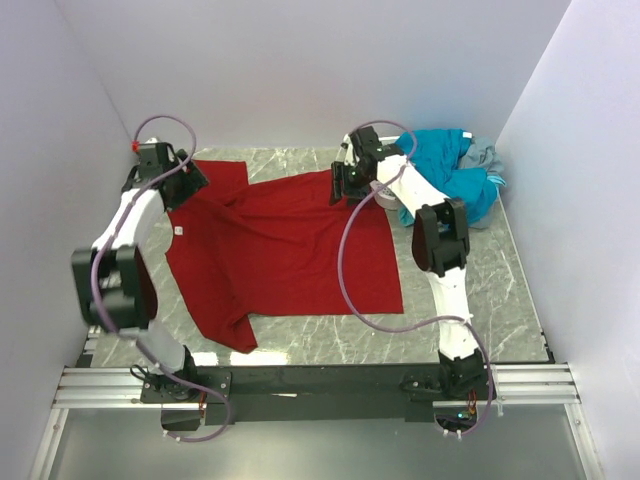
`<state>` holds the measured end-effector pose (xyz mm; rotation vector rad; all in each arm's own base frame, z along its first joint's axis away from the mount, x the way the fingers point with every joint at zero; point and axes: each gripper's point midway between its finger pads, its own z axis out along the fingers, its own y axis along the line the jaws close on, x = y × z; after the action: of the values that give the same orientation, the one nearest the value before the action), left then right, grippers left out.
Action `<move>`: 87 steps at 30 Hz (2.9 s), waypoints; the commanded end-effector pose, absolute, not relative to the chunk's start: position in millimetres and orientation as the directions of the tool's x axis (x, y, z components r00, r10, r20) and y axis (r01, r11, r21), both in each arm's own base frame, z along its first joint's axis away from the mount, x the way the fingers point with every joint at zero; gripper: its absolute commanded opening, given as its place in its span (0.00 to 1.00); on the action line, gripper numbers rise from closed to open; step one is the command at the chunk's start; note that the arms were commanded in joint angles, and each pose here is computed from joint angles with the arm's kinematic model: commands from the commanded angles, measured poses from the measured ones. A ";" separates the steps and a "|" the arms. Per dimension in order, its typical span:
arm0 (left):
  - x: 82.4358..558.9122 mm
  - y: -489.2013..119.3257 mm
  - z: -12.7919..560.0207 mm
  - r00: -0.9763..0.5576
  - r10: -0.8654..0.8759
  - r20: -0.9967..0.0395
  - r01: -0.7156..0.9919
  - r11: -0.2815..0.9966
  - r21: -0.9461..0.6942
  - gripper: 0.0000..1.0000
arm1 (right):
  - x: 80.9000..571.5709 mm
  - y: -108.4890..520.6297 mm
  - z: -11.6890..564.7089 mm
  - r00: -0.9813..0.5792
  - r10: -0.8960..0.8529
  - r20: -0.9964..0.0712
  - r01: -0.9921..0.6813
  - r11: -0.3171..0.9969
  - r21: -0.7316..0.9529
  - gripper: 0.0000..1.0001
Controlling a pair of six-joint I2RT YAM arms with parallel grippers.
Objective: Fold and stack the t-shirts
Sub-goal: Flatten the tshirt out
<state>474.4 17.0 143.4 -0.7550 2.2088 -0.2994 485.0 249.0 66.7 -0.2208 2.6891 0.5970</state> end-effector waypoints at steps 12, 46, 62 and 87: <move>364.2 2.1 89.5 -0.566 -0.660 -0.493 -0.510 0.751 -0.419 0.83 | 395.0 268.6 91.1 -0.885 -0.183 -0.428 -0.352 0.865 0.358 0.62; 424.5 28.8 24.2 -0.623 -0.672 -0.400 -0.634 0.733 -0.246 0.82 | 429.7 218.8 26.6 -0.967 -0.062 -0.245 -0.138 0.943 0.304 0.61; 454.4 18.4 182.7 -0.488 -0.612 -0.622 -0.478 0.784 -0.396 0.85 | 452.3 230.5 131.1 -0.900 -0.053 -0.432 -0.239 0.890 0.389 0.62; 246.9 14.1 67.4 -0.474 -0.783 -0.403 -0.762 0.594 -0.258 0.72 | 311.1 167.1 88.0 -0.939 0.032 -0.342 -0.089 0.939 0.333 0.62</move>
<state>245.5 18.1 69.4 -1.1740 2.3652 -0.0210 301.4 170.9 77.5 -0.0757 2.8352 0.5138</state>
